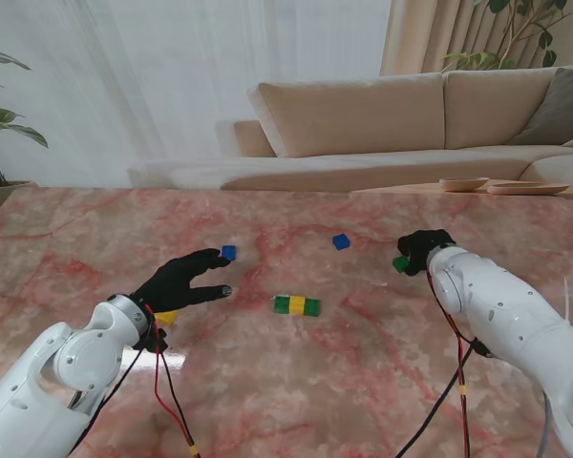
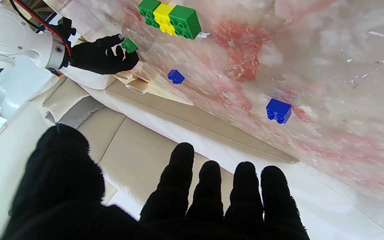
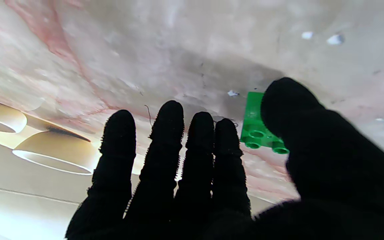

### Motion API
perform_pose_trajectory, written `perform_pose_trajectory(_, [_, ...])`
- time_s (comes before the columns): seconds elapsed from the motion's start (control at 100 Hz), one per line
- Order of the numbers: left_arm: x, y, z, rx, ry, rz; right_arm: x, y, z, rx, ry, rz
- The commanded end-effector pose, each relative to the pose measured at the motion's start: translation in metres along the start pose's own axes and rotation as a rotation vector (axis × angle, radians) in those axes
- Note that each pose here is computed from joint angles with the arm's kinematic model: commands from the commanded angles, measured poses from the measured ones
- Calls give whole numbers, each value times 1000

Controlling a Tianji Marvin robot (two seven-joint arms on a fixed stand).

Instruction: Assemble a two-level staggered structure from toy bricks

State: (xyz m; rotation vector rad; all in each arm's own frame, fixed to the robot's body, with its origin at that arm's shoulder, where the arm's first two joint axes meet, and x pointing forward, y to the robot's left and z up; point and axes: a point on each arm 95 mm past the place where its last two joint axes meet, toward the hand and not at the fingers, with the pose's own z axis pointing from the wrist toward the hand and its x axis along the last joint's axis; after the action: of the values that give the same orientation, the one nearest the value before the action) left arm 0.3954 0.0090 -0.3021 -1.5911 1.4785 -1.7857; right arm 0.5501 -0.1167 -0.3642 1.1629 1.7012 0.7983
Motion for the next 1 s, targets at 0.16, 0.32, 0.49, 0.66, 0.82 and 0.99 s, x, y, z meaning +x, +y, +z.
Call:
perform_pose_trajectory(0.16, [-1, 3, -2, -3, 0, -5, 4, -22, -7, 42, 29, -6])
perform_pose_trajectory(0.32, [-2, 3, -2, 2, 3, -7, 5, -26, -8, 48, 45, -1])
perform_pose_trajectory(0.49, [-2, 3, -3, 2, 2, -8, 8, -31, -8, 37, 63, 33])
perform_pose_trajectory(0.66, [-3, 4, -4, 1, 0, -14, 10, -32, -10, 37, 80, 55])
perform_pose_trajectory(0.82, [-4, 4, -5, 4, 1, -15, 10, -29, -13, 20, 77, 59])
perform_pose_trajectory(0.99, [-4, 3, -5, 9, 4, -16, 11, -24, -16, 0, 77, 61])
